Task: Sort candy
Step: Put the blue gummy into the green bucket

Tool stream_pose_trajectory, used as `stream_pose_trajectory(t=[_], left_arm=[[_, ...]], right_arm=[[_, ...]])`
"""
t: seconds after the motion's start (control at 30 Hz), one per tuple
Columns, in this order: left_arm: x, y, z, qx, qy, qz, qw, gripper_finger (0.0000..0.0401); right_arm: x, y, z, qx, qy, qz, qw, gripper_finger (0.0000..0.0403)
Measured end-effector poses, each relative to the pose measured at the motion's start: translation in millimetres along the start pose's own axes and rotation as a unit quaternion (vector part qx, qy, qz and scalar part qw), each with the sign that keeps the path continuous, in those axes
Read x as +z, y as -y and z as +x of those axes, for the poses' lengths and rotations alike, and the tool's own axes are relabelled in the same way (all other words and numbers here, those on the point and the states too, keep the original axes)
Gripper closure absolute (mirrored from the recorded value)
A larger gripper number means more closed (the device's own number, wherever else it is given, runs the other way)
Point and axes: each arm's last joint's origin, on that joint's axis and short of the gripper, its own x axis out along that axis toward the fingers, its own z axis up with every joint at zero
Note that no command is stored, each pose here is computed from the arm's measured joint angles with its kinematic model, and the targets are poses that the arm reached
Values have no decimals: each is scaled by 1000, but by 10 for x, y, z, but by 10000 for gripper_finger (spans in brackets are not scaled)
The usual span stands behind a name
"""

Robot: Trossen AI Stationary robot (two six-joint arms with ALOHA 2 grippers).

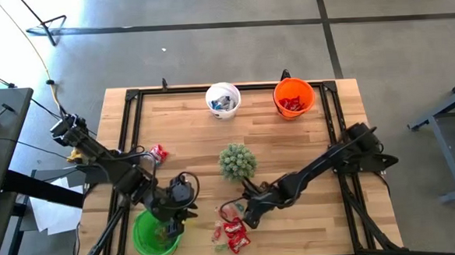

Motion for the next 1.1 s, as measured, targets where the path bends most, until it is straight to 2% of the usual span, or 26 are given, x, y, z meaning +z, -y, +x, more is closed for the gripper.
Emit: stream_pose_trajectory(t=[0.13,0.27,0.47,0.9,1.1], left_arm=[[24,-24,8,3,3,3,1000,304],[32,-34,11,4,3,2,1000,304],[34,-36,11,5,3,2,1000,304],[33,-36,11,5,3,2,1000,304],[33,-36,11,4,3,0,1000,304]], right_arm=[[49,82,105,-16,-2,-31,999,219],[107,130,136,-22,1,-37,999,219],[198,119,141,0,19,-26,999,219],[192,134,140,-19,34,-16,999,219],[125,92,134,-8,20,15,1000,219]])
